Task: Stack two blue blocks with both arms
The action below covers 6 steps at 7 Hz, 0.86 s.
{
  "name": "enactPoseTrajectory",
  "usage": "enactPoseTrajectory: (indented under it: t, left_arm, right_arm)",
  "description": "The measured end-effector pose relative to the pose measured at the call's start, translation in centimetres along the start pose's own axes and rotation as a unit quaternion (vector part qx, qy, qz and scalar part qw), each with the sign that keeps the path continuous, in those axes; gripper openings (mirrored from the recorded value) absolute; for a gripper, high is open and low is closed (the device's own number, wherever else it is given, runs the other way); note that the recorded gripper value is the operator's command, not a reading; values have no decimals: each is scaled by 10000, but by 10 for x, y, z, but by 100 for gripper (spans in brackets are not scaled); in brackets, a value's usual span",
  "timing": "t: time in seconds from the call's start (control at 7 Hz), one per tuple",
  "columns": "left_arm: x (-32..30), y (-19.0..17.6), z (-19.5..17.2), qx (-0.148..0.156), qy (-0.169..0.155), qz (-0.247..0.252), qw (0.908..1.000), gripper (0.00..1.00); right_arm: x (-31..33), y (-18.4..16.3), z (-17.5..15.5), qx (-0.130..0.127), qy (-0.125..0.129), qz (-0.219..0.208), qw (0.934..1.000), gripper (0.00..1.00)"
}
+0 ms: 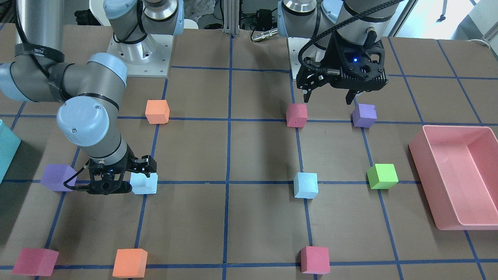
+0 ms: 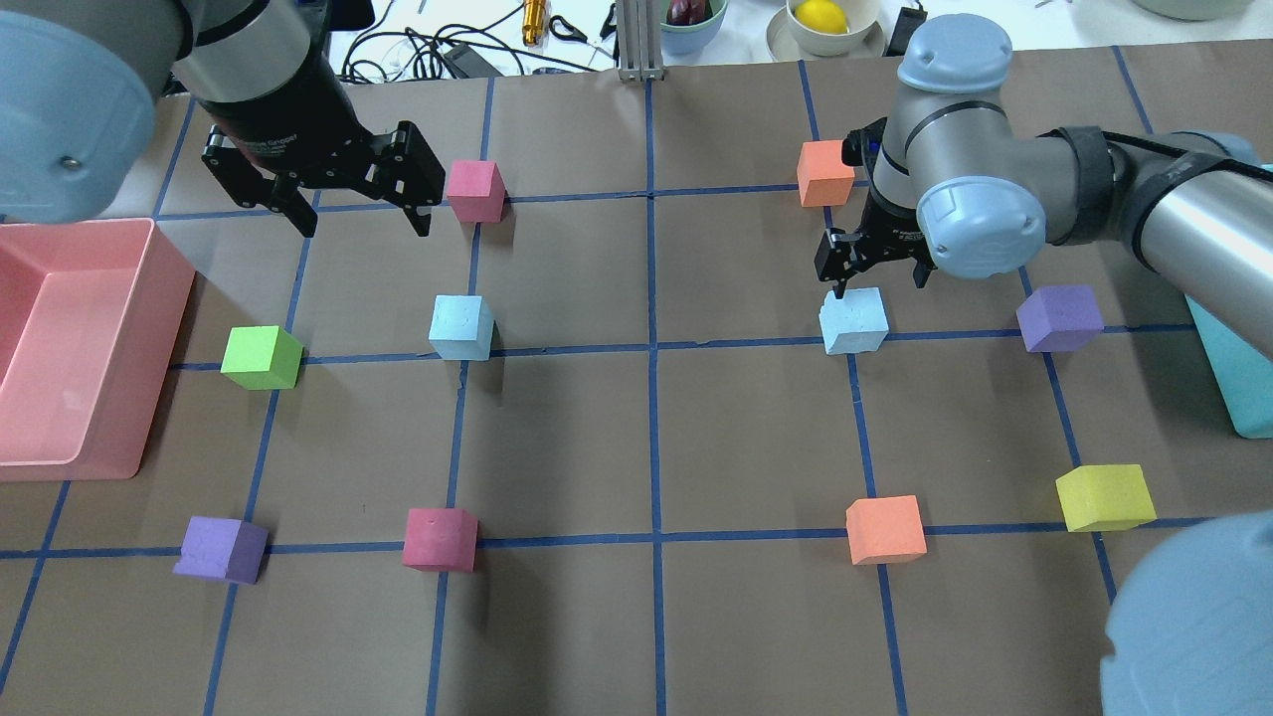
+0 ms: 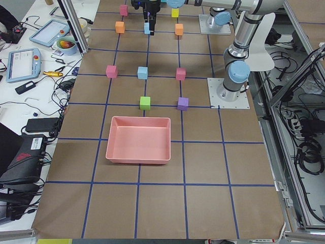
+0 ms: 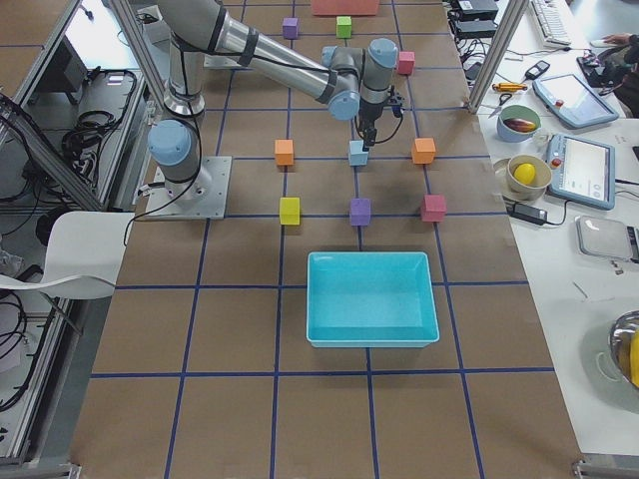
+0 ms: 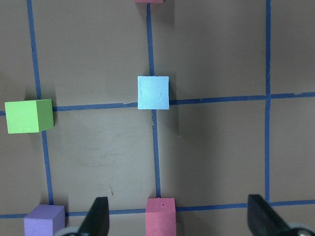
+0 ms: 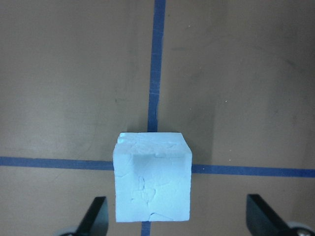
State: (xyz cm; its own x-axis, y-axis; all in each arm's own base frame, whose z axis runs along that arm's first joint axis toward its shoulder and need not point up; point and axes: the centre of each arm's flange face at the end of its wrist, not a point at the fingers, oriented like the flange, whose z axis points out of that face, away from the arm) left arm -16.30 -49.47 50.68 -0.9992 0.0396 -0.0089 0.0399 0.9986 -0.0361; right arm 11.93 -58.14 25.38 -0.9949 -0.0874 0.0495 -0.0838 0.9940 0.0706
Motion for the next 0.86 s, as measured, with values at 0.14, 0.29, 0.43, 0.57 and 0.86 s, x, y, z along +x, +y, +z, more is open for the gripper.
enactPoseTrajectory:
  t: [0.14, 0.29, 0.43, 0.57, 0.86]
  left_arm:
    - [0, 0, 0, 0, 0, 3, 10000, 100]
    - [0, 0, 0, 0, 0, 4, 10000, 100]
    - [0, 0, 0, 0, 0, 5, 10000, 100]
    - [0, 0, 0, 0, 0, 7, 10000, 100]
    - [0, 0, 0, 0, 0, 5, 10000, 100]
  right_arm:
    - [-1, -1, 9, -67, -32, -63, 10000, 100]
    - [-3, -3, 19, -124, -102, -96, 9998, 100]
    - [-5, -6, 29, -163, -168, -110, 9997, 100]
    - [-6, -8, 38, -198, -199, -117, 9995, 100]
    - [-7, -7, 48, -252, -218, -150, 9993, 17]
